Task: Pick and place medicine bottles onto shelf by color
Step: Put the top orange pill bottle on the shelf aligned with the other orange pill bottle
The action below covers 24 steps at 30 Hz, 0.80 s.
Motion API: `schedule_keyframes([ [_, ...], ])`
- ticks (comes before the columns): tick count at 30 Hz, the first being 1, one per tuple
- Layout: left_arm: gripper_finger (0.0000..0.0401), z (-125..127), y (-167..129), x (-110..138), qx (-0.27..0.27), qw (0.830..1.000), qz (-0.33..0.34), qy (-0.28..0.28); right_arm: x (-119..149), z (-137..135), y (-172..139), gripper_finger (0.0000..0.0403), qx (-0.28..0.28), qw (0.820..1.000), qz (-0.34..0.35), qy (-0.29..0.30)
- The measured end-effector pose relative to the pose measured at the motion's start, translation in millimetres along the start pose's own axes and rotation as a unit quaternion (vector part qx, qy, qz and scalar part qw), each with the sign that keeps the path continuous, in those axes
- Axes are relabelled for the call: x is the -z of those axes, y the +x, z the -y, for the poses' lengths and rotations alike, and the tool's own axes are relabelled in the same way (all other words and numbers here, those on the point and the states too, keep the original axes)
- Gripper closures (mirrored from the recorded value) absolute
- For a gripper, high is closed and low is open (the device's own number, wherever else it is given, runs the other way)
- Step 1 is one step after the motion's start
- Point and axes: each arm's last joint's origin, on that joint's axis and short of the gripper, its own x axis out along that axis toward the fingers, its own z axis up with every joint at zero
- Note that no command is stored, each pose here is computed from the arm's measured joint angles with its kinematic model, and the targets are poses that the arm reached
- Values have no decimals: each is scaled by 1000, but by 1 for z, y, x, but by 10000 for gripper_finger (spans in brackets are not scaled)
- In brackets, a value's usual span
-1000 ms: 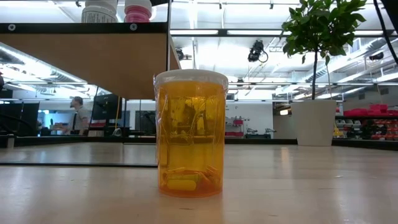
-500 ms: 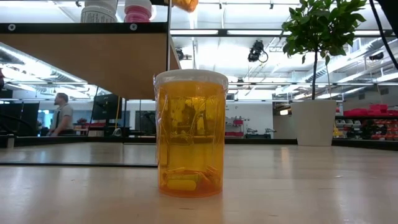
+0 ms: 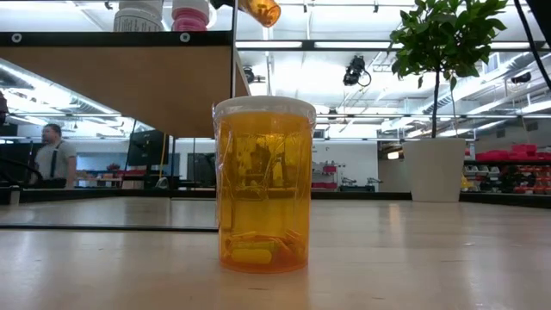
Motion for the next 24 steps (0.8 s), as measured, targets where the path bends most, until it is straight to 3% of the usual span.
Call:
schedule_keyframes([
  [5, 175, 0, -3, 0, 0, 1000, -3, 11, 10, -10, 23, 179, -12, 999, -31, -13],
  [13, 177, 1, -3, 4, 4, 1000, -25, 7, 4, -3, 22, 179, 38, 999, -2, -18],
  [24, 172, 2, -2, 4, 14, 1000, -23, 6, -3, -3, 21, 178, 35, 998, 33, -38],
])
